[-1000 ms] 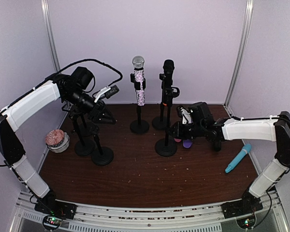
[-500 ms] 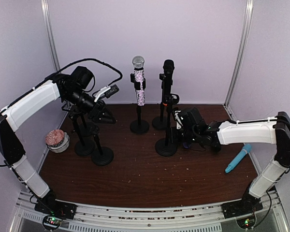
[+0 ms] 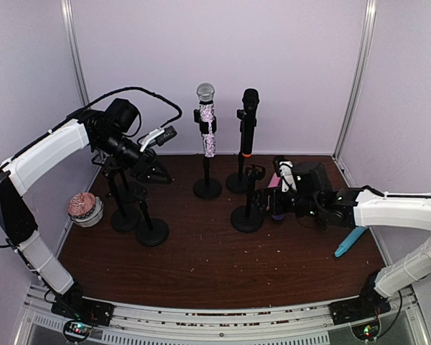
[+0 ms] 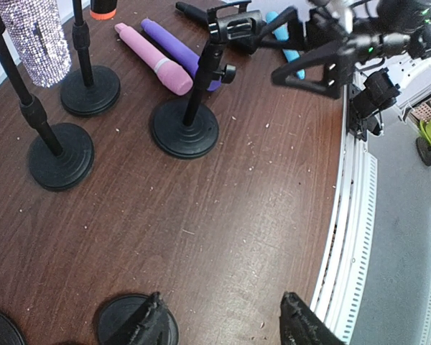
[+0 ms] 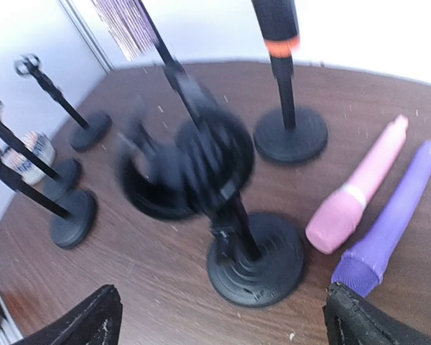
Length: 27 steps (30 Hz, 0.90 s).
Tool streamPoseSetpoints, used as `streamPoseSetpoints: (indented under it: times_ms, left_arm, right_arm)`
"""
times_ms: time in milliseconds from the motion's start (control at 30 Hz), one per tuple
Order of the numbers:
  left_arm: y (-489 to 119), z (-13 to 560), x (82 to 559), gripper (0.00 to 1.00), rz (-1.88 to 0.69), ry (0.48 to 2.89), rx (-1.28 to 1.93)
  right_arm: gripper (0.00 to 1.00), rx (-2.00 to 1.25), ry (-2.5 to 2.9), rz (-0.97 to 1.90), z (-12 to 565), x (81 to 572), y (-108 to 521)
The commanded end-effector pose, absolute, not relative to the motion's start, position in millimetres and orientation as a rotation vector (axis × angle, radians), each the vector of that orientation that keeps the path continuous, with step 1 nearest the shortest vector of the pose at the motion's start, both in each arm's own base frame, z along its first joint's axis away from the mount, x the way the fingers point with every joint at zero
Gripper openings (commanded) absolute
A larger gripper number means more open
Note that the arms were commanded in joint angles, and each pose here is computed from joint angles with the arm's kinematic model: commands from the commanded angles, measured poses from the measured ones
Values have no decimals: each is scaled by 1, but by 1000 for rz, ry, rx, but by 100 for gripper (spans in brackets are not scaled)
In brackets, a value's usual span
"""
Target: Remove the microphone from the stand
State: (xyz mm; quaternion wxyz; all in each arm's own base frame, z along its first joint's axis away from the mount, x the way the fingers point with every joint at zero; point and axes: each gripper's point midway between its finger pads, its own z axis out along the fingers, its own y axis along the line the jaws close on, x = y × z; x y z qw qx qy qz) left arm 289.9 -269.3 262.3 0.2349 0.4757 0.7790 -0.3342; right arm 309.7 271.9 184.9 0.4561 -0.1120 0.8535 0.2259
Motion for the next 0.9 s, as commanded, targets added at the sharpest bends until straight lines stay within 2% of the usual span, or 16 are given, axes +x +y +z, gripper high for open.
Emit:
streamPoseSetpoints:
  times_ms: [0,233,467,633,867]
  left_arm:
    - [-268,272,293,56,-904,2105,1307]
    - [-267,270,294,60,-895,2112,1305]
    - [-247,278,308,73,-837,2138,1233]
    - [-228,288,315,82,-786,2146,1178]
    - [-210,298,316,85,-747,2138,1129]
  right_arm:
    - [99,-272,1991,614,223,311,268]
    - [98,-301,1990,517,247,324,265]
    - [92,-408,2088,321,237,348,274]
    - [82,-476,2139,241,226,360,282]
    - [65,-535,2194,165,208,370,289]
